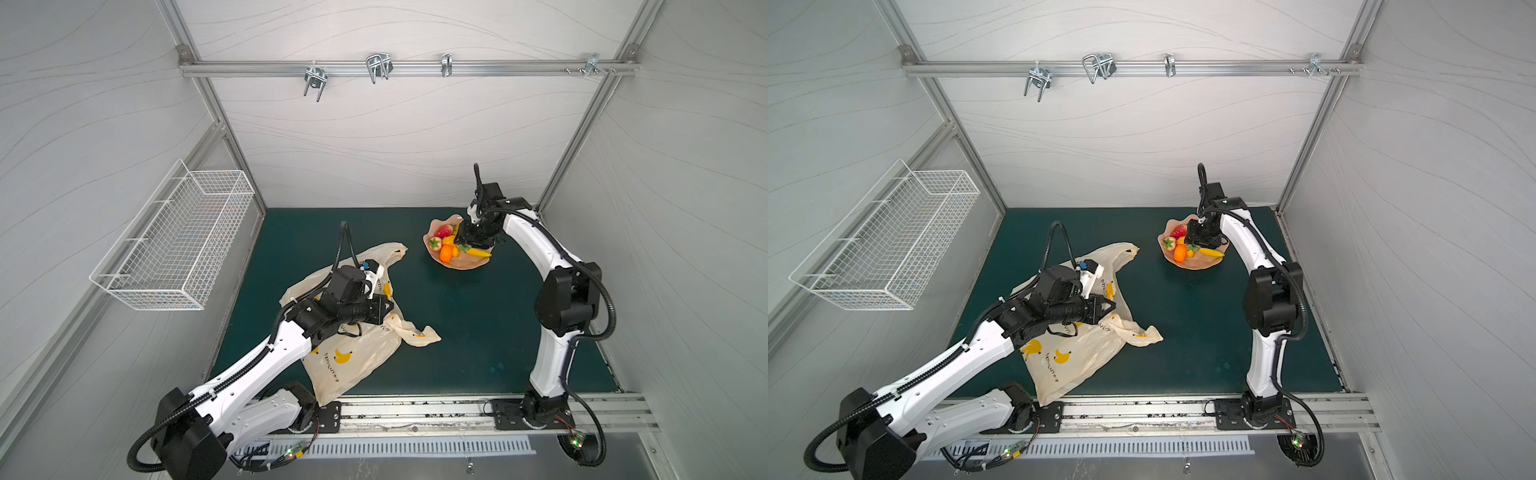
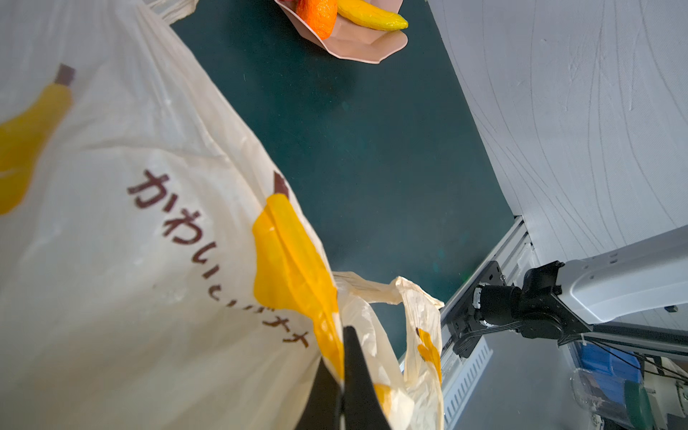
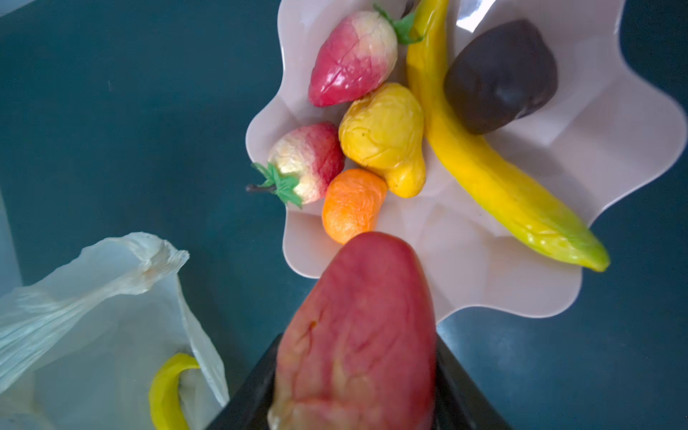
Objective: Place the fruits into the plastic bag
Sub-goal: 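Close the right gripper on the strawberry and lift it from the bowl, then carry the strawberry toward the bag opening beside the left gripper, then lower the strawberry deep into the bag next to the banana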
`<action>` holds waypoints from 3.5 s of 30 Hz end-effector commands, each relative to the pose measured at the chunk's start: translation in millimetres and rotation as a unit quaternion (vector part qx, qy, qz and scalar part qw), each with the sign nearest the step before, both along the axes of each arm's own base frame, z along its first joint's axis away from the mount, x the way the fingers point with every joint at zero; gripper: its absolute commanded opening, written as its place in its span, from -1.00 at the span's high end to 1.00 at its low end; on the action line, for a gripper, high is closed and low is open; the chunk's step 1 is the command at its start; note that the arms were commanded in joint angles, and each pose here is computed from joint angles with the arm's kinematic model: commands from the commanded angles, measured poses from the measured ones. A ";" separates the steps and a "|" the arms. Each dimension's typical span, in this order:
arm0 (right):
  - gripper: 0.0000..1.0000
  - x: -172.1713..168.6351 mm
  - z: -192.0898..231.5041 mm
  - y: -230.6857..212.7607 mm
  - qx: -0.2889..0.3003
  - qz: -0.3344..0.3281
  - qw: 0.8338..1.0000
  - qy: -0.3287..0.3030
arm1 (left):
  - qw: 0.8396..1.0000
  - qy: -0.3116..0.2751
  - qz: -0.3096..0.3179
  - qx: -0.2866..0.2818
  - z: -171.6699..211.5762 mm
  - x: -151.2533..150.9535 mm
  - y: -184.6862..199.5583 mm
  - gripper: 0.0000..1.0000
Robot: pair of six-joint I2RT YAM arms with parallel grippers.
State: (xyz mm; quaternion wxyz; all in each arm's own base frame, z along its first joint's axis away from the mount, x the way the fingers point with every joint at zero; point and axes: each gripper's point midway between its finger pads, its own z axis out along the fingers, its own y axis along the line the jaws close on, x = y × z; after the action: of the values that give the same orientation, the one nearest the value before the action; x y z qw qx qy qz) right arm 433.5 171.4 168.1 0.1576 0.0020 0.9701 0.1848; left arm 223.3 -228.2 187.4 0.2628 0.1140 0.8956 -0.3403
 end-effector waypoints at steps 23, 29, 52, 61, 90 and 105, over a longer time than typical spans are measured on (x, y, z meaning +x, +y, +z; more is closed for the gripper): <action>0.48 -104.5 37.6 45.5 0.294 0.024 0.954 0.053 | 1.000 -0.021 -0.015 -0.017 19.0 2.4 -6.7 1.00; 0.49 -120.8 35.9 78.1 0.322 0.063 0.941 0.079 | 0.999 -0.020 -0.019 -0.018 19.8 3.2 -9.1 1.00; 0.54 -223.6 -16.6 204.4 0.333 0.224 0.889 0.221 | 0.999 -0.028 -0.013 -0.030 28.7 7.2 -11.8 1.00; 0.54 -260.7 -28.5 238.5 0.351 0.274 0.853 0.272 | 0.999 -0.032 -0.016 -0.034 33.3 9.0 -15.2 1.00; 0.06 -310.8 -61.6 285.0 0.345 0.324 0.780 0.408 | 0.997 -0.052 -0.031 -0.052 42.3 6.2 -26.3 1.00; -0.53 -310.6 -55.7 272.6 0.337 0.330 0.783 0.406 | 0.997 -0.052 -0.027 -0.043 36.9 6.7 -23.6 1.00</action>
State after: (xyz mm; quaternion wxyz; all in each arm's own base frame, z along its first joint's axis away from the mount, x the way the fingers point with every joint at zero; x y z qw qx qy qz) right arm 120.6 450.3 109.4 -0.3322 -0.1916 0.7617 0.5223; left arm 224.2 -245.5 203.1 0.2756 0.1343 0.8797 -0.3634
